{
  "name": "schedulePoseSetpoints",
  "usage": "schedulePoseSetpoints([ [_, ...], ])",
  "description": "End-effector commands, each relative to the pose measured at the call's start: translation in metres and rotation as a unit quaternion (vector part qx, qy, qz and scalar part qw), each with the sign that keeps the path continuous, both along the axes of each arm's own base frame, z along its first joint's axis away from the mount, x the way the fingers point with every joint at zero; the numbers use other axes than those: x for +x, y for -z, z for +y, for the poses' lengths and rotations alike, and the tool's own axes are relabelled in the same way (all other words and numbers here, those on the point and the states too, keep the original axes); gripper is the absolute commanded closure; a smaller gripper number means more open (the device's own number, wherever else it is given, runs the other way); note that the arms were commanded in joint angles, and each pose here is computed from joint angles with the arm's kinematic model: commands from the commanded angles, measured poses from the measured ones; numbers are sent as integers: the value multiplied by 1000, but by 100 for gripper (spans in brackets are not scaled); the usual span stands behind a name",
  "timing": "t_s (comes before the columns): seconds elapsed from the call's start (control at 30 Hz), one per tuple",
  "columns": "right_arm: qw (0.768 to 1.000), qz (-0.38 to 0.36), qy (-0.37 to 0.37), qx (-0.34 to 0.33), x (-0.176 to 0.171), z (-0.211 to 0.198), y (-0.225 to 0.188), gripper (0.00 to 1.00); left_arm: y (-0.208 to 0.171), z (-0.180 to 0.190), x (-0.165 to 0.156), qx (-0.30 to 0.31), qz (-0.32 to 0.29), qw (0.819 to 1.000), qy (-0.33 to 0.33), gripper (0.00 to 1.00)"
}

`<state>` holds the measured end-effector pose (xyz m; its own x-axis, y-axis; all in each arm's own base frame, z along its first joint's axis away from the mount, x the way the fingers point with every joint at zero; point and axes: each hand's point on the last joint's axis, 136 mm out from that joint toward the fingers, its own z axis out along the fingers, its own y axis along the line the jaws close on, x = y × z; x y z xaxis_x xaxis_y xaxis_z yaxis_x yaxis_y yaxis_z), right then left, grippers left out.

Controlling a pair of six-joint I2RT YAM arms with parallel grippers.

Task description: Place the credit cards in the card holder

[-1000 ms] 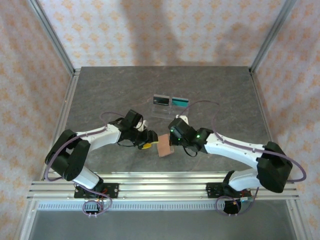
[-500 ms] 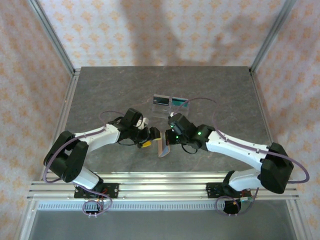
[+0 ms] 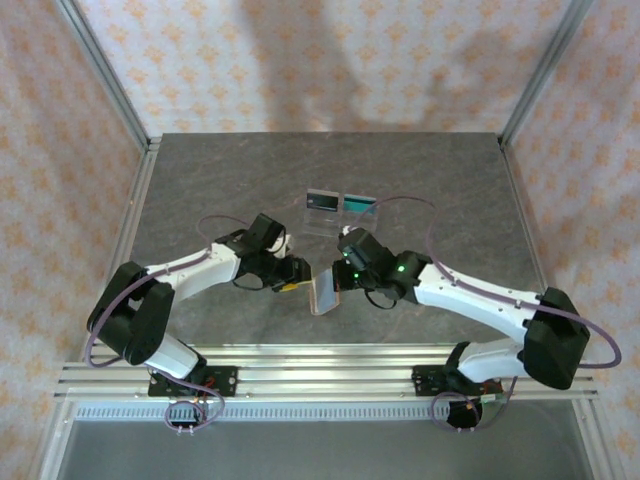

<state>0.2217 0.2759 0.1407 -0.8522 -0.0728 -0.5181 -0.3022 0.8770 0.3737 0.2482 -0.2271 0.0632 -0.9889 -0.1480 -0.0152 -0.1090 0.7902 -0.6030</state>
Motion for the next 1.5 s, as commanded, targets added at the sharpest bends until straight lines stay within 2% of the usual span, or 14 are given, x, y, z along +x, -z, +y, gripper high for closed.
schedulePoseSetpoints([
  [0.0,999,-16,28,-29,5,-21,3,100,24,32,-14,92,31,995,2,54],
  [0.13,996,-12,57,-71,8,-42,30,99,28,38,-14,111,31,993,3,55],
  [0.23,994,15,75,-77,6,-50,51,95,29,38,-11,107,29,994,-4,64],
  [0.3,993,25,83,-81,5,-53,57,81,25,35,-9,94,18,995,-12,64],
  [0.33,992,26,88,-83,5,-54,57,71,23,34,-7,89,12,996,-15,64],
  [0.37,992,25,93,-86,6,-56,56,66,22,34,-7,87,9,996,-16,64],
  [0.57,991,3,99,-92,13,-64,27,53,26,33,-11,86,20,996,-12,65],
  [0.7,993,3,84,-81,12,-58,13,53,22,29,-10,72,16,997,-10,64],
  [0.87,996,39,74,-23,4,-37,9,49,10,24,-5,56,3,998,-11,59],
  [1.03,990,114,80,31,-13,-21,38,49,8,23,-4,52,0,999,-12,55],
  [1.1,988,136,71,32,-21,-23,52,40,9,23,-6,53,3,999,-11,54],
  [1.2,983,169,70,22,-26,-33,74,36,9,22,-7,45,2,999,-13,52],
  [1.3,979,183,65,54,-27,-27,83,34,7,19,-6,33,-2,999,-14,46],
  [1.47,978,180,53,94,-24,-14,79,35,3,21,-7,36,-5,999,-13,44],
])
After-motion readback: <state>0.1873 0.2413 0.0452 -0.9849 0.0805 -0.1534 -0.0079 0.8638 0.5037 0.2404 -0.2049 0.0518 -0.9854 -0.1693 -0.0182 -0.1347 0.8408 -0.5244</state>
